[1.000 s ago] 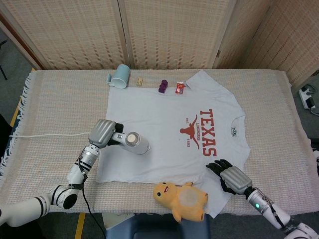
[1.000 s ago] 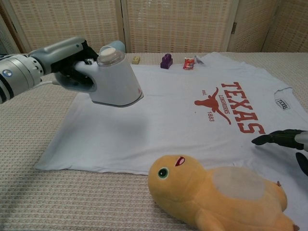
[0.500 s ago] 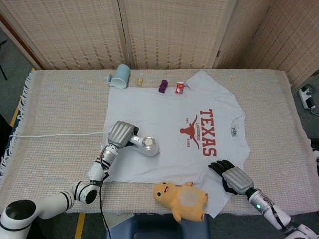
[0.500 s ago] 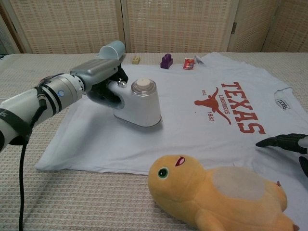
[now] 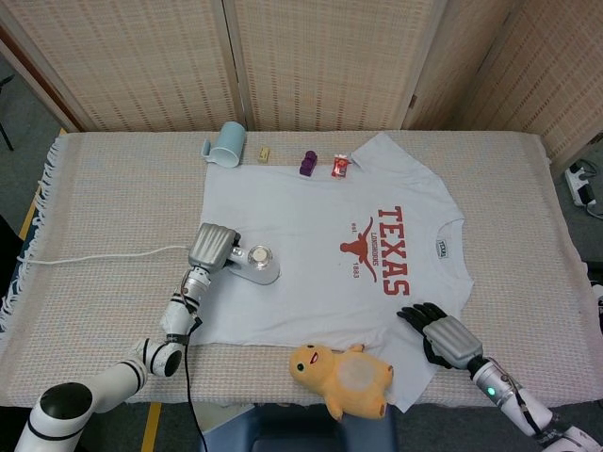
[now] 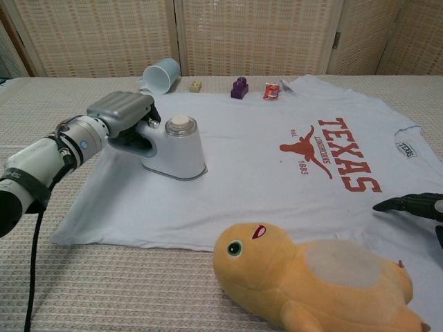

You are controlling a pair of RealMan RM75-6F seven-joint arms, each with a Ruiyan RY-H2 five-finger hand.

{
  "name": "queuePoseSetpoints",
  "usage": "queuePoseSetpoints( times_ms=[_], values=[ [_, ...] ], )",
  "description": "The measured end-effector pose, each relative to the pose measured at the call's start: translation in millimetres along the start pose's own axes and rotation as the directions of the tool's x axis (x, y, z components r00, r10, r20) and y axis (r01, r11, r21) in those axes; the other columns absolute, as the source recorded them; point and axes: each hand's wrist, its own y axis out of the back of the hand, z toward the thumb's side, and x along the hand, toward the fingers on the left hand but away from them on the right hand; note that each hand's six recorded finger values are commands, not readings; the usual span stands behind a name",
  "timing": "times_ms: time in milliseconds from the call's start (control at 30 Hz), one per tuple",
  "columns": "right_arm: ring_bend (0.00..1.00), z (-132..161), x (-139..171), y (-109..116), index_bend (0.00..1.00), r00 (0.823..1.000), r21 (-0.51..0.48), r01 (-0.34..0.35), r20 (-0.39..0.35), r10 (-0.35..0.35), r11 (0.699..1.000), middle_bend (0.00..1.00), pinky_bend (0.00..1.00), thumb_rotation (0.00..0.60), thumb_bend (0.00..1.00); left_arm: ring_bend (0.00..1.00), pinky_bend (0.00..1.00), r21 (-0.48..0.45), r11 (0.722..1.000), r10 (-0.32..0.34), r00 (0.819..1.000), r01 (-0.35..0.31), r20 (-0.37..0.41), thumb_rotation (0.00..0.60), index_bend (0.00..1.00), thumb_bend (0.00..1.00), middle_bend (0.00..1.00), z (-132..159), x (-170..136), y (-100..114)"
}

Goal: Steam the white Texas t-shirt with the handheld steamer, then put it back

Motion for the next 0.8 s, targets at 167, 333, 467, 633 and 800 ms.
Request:
queuePoseSetpoints(
  times_ms=[167, 333, 467, 633, 800],
  values=[
    [0.0, 0, -1, 1, 0.0, 1.0, -0.001, 0.004, -0.001, -0.004, 1.0, 0.05, 0.0, 0.532, 1.0, 0.87, 0.79, 0.009, 1.0, 0.007, 0.993, -0.006, -0.115, 0.6, 0.97, 0.42, 1.0, -50, -2, 0],
    [0.0, 0, -1, 3, 0.0, 1.0, -0.001, 0.011, -0.004, -0.011, 1.0, 0.05, 0.0, 0.53, 1.0, 0.87, 0.79, -0.037, 0.999, 0.0, 0.965, -0.01, -0.263, 0.6, 0.97, 0.42, 1.0, -107, -10, 2],
    [0.0, 0, -1, 4, 0.0, 1.0, -0.003, 0.017, -0.002, -0.017, 1.0, 0.05, 0.0, 0.528, 1.0, 0.87, 0.79, -0.125, 0.991, 0.009, 0.949, -0.051, -0.315, 0.6, 0.97, 0.42, 1.0, -126, -13, 10],
    [0.0, 1, 0, 5, 0.0, 1.0, -0.002, 0.02, -0.007, -0.02, 1.0, 0.05, 0.0, 0.53, 1.0, 0.87, 0.79, -0.237, 0.966, 0.03, 0.96, -0.099, -0.279, 0.6, 0.97, 0.42, 1.0, -110, -11, 22],
    [0.0, 1, 4, 5, 0.0, 1.0, -0.004, 0.025, -0.008, -0.025, 1.0, 0.05, 0.0, 0.529, 1.0, 0.87, 0.79, -0.294, 0.95, 0.05, 0.984, -0.1, -0.173, 0.6, 0.97, 0.42, 1.0, -65, -6, 33]
  ],
)
